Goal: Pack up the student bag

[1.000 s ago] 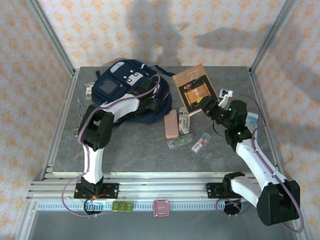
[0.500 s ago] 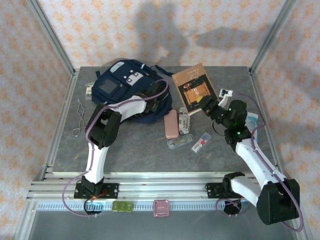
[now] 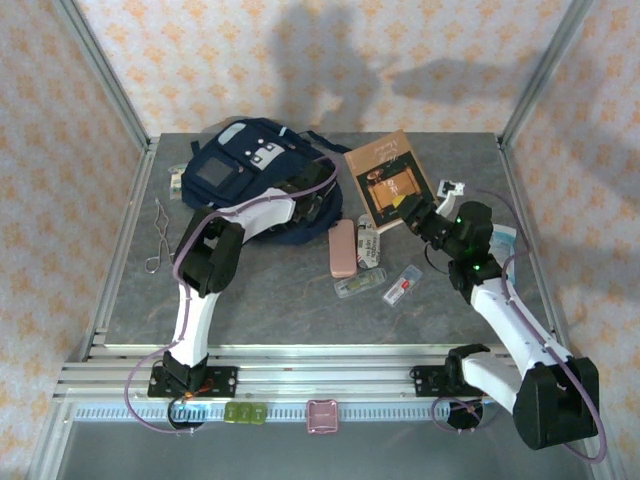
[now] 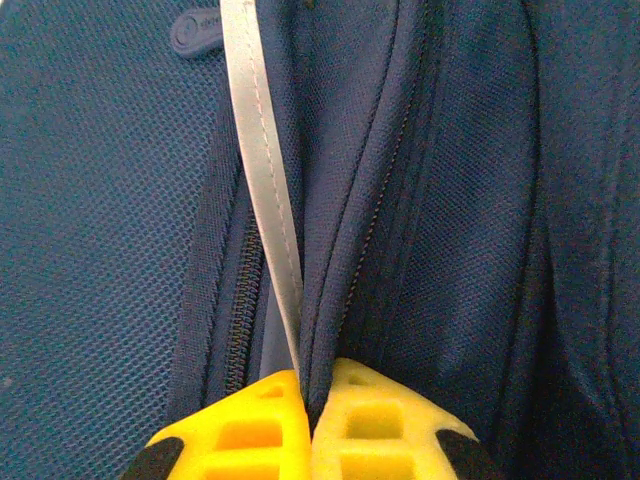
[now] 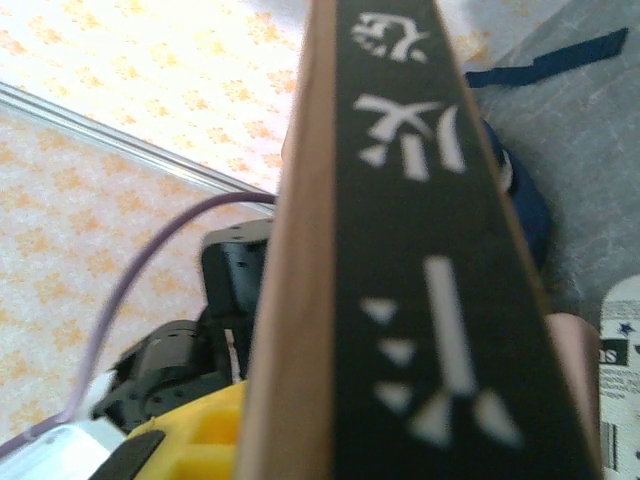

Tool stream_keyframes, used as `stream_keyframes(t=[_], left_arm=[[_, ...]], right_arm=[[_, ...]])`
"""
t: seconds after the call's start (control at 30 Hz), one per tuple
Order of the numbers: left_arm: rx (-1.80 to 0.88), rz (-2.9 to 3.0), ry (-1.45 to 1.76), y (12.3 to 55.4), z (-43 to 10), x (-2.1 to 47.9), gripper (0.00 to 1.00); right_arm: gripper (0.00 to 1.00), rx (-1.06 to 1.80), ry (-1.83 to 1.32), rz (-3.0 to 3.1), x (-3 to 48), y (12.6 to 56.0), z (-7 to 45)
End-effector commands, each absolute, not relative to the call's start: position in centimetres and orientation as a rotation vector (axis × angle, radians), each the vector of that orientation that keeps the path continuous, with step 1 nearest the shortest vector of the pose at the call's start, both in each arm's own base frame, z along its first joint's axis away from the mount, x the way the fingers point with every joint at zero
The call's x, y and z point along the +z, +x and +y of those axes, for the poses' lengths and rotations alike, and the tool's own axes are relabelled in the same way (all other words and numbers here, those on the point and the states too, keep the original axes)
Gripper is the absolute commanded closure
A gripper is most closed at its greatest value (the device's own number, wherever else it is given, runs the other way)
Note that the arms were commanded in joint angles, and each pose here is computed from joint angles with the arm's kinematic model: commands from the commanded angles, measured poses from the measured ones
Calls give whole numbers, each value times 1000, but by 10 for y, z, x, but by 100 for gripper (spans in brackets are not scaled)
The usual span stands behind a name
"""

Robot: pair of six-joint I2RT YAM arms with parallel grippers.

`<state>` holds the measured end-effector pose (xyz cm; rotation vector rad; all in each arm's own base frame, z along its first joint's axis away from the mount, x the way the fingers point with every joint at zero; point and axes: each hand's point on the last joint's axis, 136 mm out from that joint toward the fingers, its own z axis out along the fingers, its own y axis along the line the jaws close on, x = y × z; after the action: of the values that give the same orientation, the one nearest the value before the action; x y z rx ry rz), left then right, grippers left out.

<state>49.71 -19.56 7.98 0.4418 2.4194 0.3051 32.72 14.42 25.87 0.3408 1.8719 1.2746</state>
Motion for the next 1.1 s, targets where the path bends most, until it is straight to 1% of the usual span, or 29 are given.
stream_keyframes(t=[0.0, 0.17, 0.2, 0.23, 0.27, 0.37, 0.57, 0.73, 0.97, 1.07], left_arm=[[203, 2267, 342, 509, -196, 179, 100], [140, 2191, 302, 506, -198, 237, 100], [136, 2187, 297, 507, -198, 239, 100], [117, 2153, 283, 502, -197, 259, 100], [114, 2136, 276, 501, -195, 268, 100], [144, 2098, 248, 497, -186, 288, 100], [164, 2040, 218, 490, -175, 317, 100], [168, 2013, 199, 488, -169, 336, 100], [150, 1995, 190, 487, -167, 351, 100], [158, 1995, 187, 486, -165, 353, 100]], right_arm=[[100, 1226, 314, 1821, 266, 330, 137], [100, 1235, 332, 1909, 240, 335, 143], [100, 1259, 315, 1923, 237, 336, 149], [100, 1275, 299, 1931, 236, 335, 155], [100, 1287, 275, 1944, 235, 336, 163], [100, 1324, 200, 1965, 237, 336, 188], [100, 1491, 166, 1985, 226, 349, 228], [100, 1581, 69, 1983, 231, 360, 268], [100, 1750, 12, 1942, 238, 391, 312], [100, 1762, 15, 1975, 226, 414, 329]])
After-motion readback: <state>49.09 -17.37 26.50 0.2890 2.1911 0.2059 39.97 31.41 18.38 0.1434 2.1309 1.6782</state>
